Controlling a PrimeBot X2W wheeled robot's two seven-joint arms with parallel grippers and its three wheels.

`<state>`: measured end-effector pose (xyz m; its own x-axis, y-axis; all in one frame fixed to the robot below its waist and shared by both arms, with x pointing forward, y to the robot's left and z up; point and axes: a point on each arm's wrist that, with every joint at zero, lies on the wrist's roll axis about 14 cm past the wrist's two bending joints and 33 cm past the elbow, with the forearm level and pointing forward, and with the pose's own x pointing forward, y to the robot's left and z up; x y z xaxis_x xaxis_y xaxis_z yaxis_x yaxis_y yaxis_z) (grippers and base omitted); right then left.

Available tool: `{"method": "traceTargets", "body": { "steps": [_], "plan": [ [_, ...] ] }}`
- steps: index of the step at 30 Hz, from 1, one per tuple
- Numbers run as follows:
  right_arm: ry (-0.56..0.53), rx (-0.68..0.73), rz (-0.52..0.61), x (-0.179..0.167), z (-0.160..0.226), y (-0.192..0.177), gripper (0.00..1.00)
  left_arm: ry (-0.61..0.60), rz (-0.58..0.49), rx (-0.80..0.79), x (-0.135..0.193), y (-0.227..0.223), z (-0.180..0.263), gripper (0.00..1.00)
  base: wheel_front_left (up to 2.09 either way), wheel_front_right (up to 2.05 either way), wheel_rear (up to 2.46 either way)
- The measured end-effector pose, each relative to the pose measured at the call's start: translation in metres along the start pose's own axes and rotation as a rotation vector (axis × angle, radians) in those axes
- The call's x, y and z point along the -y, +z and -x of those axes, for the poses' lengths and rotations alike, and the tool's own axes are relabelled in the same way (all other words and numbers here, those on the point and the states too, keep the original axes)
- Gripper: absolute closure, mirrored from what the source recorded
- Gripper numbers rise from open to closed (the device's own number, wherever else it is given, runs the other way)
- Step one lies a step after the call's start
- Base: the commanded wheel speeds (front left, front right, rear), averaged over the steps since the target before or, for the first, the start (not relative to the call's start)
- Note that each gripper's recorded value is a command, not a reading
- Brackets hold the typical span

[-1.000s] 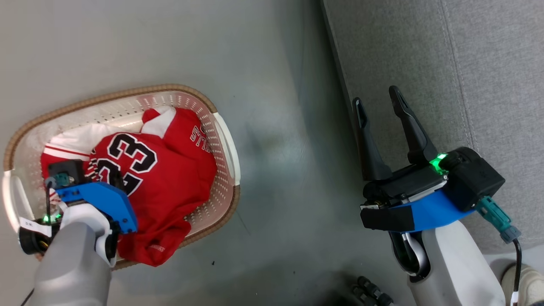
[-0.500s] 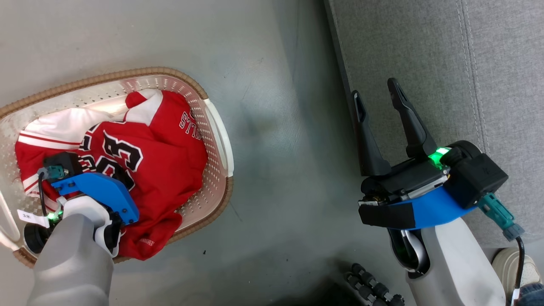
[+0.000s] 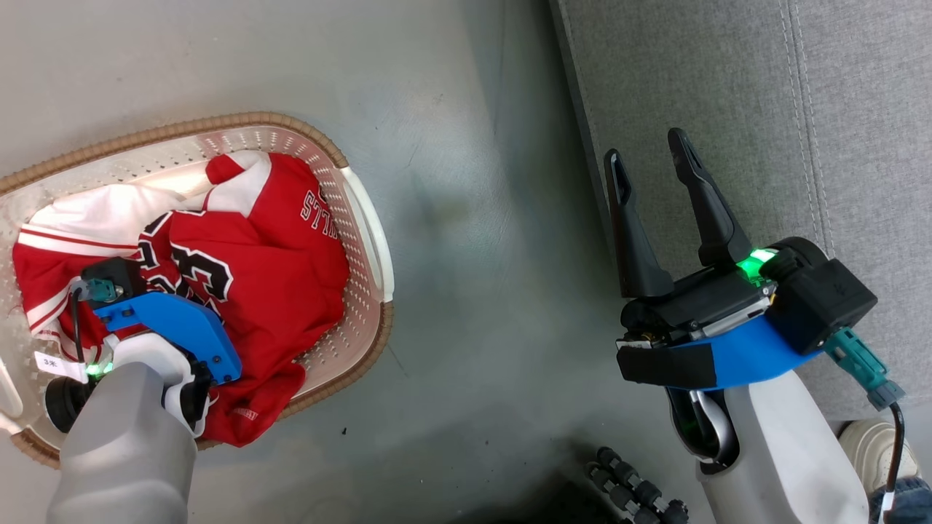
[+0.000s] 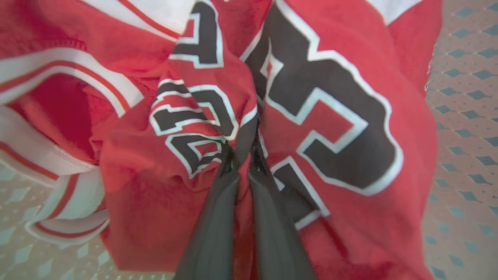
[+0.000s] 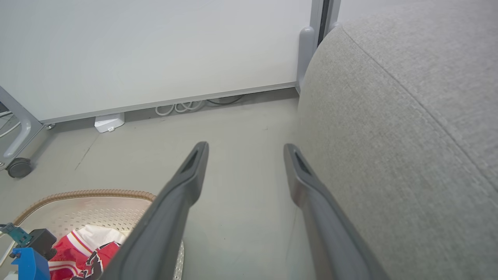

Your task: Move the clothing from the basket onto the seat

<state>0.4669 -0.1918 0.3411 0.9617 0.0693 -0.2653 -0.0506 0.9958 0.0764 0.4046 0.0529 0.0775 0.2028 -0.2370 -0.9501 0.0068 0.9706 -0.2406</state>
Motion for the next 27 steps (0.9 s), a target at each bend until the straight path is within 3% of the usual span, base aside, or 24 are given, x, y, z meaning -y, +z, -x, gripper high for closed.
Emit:
{"method": "traceTargets", "body": {
  "steps": [14, 27],
  "plan": [
    [0.015, 0.051, 0.021, -0.005, 0.001, 0.023, 0.00, -0.031, -0.015, 0.118, 0.009, 0.030, 0.027, 1.00, 0.00, 0.00, 0.00],
    [0.038, 0.149, 0.040, -0.022, 0.043, 0.073, 0.00, -0.133, -0.090, 0.419, 0.045, 0.079, 0.131, 1.00, 0.00, 0.00, 0.00]
  ]
}}
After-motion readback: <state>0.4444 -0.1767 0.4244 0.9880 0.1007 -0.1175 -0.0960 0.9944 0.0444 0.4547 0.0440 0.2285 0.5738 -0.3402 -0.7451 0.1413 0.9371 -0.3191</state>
